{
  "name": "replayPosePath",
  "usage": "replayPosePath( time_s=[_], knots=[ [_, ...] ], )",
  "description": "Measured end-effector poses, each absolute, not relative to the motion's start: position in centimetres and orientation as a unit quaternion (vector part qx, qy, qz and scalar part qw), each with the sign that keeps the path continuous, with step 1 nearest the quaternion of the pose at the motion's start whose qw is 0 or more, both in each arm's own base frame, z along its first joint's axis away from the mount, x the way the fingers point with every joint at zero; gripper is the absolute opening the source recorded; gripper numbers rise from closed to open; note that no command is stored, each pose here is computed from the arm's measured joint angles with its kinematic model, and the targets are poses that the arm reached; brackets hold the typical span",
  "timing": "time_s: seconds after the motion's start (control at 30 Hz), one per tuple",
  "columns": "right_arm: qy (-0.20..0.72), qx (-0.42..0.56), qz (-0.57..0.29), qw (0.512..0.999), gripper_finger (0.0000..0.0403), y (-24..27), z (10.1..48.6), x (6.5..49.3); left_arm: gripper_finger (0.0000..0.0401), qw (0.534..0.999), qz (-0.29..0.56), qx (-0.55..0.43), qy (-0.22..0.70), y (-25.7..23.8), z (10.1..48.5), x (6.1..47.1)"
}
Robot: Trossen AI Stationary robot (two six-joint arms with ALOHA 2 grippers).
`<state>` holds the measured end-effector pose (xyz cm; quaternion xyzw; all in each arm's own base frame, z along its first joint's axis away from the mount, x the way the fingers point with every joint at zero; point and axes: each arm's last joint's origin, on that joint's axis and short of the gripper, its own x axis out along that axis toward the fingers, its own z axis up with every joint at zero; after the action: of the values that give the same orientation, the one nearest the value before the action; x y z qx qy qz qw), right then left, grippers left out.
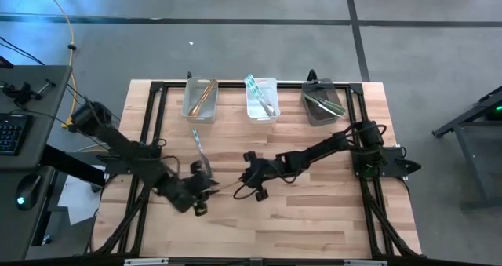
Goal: Sort silverware by color (type)
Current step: Put the gold table knife into the gray bin
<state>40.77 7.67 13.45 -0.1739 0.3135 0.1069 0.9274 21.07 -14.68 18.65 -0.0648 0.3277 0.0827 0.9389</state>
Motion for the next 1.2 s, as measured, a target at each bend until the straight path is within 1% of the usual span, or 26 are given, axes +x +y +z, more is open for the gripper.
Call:
replayPosePath(
  time_s=[0.07,0.17,0.27,0.37,0.47,0.6,0.77,0.87,1.0,1.13,1.2],
  knots=[
    [0.296,-0.160,0.116,0.935,0.0000,7.3,12.9,40.4,0.0114,0.952,0.098,-0.038,0.287,-15.4,19.1,19.7],
    [0.256,-0.132,0.130,0.949,0.0000,6.6,12.3,40.0,0.0118,0.964,0.123,0.006,0.235,-16.1,18.2,17.4],
    [0.183,-0.100,0.172,0.963,0.0000,6.1,12.5,39.6,0.0118,0.973,0.149,0.019,0.177,-16.3,16.9,15.9],
    [0.094,-0.072,0.202,0.972,0.0000,5.6,13.7,39.7,0.0119,0.976,0.165,0.017,0.139,-15.8,15.9,15.2],
    [0.027,-0.060,0.219,0.974,0.0000,5.4,15.2,40.0,0.0119,0.980,0.165,0.024,0.107,-15.6,16.1,15.6],
    [-0.027,-0.065,0.233,0.970,0.0000,5.3,17.2,41.0,0.0119,0.987,0.137,0.053,0.064,-15.3,17.9,17.1],
    [-0.060,-0.072,0.235,0.968,0.0000,5.5,19.0,42.0,0.0120,0.992,0.076,0.096,-0.015,-14.4,20.5,18.8],
    [-0.085,-0.077,0.242,0.964,0.0000,5.5,19.8,42.1,0.0121,0.989,0.062,0.127,-0.044,-13.7,21.3,19.3],
    [-0.115,-0.082,0.240,0.961,0.0000,5.4,20.4,42.1,0.0121,0.986,0.014,0.138,-0.087,-12.9,22.1,20.0],
    [-0.121,-0.083,0.238,0.960,0.0000,5.3,20.5,42.1,0.0121,0.981,0.028,0.148,-0.123,-12.1,22.9,20.3],
    [-0.121,-0.083,0.238,0.960,0.0000,5.3,20.5,42.1,0.0121,0.978,0.016,0.156,-0.135,-11.8,23.0,20.5]
  ],
)
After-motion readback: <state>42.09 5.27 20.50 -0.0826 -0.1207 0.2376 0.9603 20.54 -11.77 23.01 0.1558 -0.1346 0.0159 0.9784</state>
